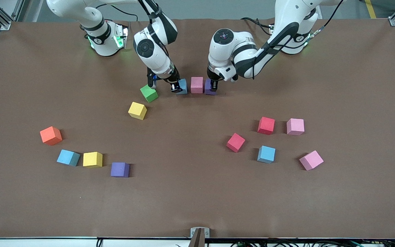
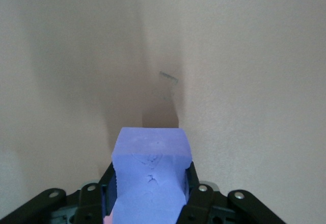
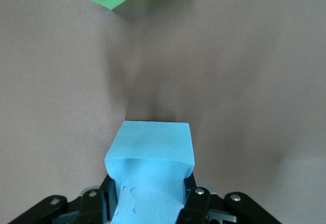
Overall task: Arrange 11 blocks into digit 3
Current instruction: 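Lower the blue and purple cubes beside the pink cube and open both grippers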
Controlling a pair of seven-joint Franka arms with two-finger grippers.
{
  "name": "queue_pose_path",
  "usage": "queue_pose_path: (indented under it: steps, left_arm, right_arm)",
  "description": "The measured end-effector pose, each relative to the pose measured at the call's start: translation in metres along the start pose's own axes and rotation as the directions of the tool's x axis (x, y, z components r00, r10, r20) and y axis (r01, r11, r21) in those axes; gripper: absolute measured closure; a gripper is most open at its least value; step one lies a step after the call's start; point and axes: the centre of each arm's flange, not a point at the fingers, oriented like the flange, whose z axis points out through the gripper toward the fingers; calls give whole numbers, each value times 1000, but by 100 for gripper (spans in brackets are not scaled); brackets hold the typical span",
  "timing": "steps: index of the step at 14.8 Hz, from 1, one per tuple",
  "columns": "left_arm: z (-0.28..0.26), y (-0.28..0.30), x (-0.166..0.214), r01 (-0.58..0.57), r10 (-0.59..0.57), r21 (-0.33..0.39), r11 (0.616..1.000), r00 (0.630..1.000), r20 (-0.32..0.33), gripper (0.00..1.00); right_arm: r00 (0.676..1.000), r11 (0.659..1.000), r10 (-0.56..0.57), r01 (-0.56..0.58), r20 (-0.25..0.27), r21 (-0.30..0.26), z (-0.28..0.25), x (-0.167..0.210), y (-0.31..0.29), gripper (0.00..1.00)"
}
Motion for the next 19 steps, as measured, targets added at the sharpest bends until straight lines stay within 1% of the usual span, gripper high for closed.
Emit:
queue_pose_path:
  steps: [12, 19]
  left_arm:
    - [3, -5, -3, -4, 4, 9, 1000, 1000, 1, 46]
    - [6, -6, -3, -3, 2, 18, 1000, 1000, 7, 46]
  right_arm:
    - [1000, 1000, -1, 1, 9, -6, 6, -10, 3, 48]
    - [1000, 1000, 14, -14, 23, -12, 8, -17, 7, 48]
